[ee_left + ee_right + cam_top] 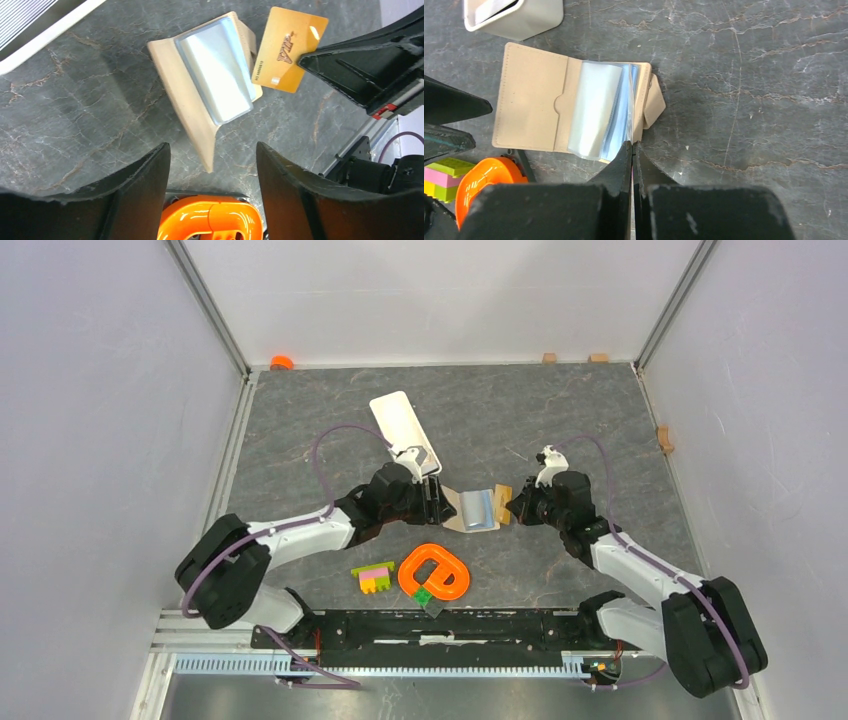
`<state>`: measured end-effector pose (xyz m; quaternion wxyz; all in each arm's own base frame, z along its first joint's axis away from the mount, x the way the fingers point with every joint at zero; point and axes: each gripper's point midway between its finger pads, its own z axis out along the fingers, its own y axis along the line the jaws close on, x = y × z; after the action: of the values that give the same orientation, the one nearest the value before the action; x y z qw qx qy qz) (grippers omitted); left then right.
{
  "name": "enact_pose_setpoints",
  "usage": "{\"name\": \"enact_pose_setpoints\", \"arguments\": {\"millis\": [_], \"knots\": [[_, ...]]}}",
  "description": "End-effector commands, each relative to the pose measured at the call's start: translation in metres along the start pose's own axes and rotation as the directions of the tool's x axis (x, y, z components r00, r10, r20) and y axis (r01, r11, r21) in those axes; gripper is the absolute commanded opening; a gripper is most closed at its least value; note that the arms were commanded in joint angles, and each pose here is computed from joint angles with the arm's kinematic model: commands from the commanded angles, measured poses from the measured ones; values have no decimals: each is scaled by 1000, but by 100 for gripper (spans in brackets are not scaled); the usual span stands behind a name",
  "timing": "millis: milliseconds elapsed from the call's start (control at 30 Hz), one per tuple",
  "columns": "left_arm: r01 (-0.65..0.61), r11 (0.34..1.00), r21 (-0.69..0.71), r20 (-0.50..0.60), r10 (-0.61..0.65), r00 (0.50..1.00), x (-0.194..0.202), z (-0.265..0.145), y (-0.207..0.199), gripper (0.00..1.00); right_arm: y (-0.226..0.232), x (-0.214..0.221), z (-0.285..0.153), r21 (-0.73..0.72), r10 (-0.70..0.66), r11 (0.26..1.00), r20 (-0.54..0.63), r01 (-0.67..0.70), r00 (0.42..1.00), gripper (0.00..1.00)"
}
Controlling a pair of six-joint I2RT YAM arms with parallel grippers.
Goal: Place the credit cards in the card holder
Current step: Insert the credit card into the card holder.
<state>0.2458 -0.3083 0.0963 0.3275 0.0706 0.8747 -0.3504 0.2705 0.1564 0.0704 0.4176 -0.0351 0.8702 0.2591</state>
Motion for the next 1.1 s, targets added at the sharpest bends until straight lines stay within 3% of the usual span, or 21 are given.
{"name": "enact_pose_setpoints", "arguments": {"millis": [0,400,600,767,1067], "knots": [[-18,998,52,2,18,1000,-8,10,-5,67,-4,-25,3,29,-46,999,49,44,998,0],[15,998,65,-66,-10,998,5,34,10,43,6,-10,9,-56,-4,998,-9,4,1000,0],[27,998,53,-106,-21,994,17,42,20,18,16,-7,10,-119,49,992,-14,-50,999,0],[41,997,65,-131,-32,991,24,46,23,5,32,-8,10,-204,99,974,-13,-99,995,0],[81,993,89,-141,-68,988,27,47,29,2,39,-6,8,-245,129,961,-18,-130,991,0]]}}
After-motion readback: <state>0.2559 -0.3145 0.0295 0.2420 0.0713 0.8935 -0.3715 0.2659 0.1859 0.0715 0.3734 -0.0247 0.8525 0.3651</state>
